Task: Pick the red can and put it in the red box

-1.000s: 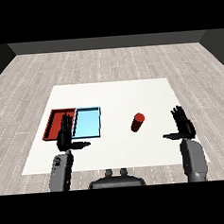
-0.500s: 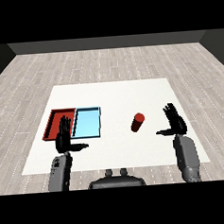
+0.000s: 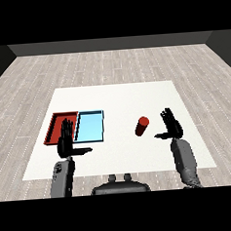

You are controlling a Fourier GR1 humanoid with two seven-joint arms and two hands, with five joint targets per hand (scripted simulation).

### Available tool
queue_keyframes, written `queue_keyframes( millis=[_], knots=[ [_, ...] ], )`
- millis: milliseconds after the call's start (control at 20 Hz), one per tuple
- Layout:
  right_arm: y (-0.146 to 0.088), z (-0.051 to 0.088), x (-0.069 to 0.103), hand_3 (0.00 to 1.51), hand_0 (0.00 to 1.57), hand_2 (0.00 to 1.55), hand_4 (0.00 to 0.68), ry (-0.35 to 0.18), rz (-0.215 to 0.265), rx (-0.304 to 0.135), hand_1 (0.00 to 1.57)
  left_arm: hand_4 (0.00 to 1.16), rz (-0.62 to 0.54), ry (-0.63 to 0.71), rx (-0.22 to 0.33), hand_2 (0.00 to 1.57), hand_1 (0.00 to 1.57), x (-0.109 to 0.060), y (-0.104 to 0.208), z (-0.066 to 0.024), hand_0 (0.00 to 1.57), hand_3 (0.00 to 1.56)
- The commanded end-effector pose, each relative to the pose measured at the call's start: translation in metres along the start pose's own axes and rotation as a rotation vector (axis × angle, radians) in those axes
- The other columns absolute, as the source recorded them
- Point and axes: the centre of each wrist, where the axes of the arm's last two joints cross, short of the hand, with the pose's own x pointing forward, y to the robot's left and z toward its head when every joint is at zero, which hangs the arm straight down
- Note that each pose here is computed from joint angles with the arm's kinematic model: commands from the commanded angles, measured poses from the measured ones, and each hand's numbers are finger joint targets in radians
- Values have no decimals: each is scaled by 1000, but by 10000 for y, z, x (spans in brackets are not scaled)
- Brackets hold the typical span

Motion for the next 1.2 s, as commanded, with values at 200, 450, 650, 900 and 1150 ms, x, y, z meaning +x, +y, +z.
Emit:
queue_keyframes(
  millis=[200, 450, 650, 900, 1150],
  knots=[
    [225, -19, -227, 0, 0, 0, 0, 23, -54, -4, 0, 0, 16, 8, -7, 0, 0, 90, 52, 181, 0, 0],
    [278, -127, -294, 0, 0, 0, 0, 46, -73, 12, 0, 0, -5, 10, -8, 0, 0, 65, 46, 86, 0, 0],
    [419, 30, -442, 0, 0, 0, 0, 49, -89, 7, 0, 0, 17, 0, -10, 0, 0, 26, 29, -153, 0, 0],
    [500, -261, -353, 0, 0, 0, 0, 61, -128, 4, 0, 0, 4, 10, -4, 0, 0, 42, -120, 34, 0, 0],
    [541, -314, -437, 0, 0, 0, 0, 77, -102, 12, 0, 0, 46, -2, -16, 0, 0, 20, 75, -1, 0, 0]
  ],
)
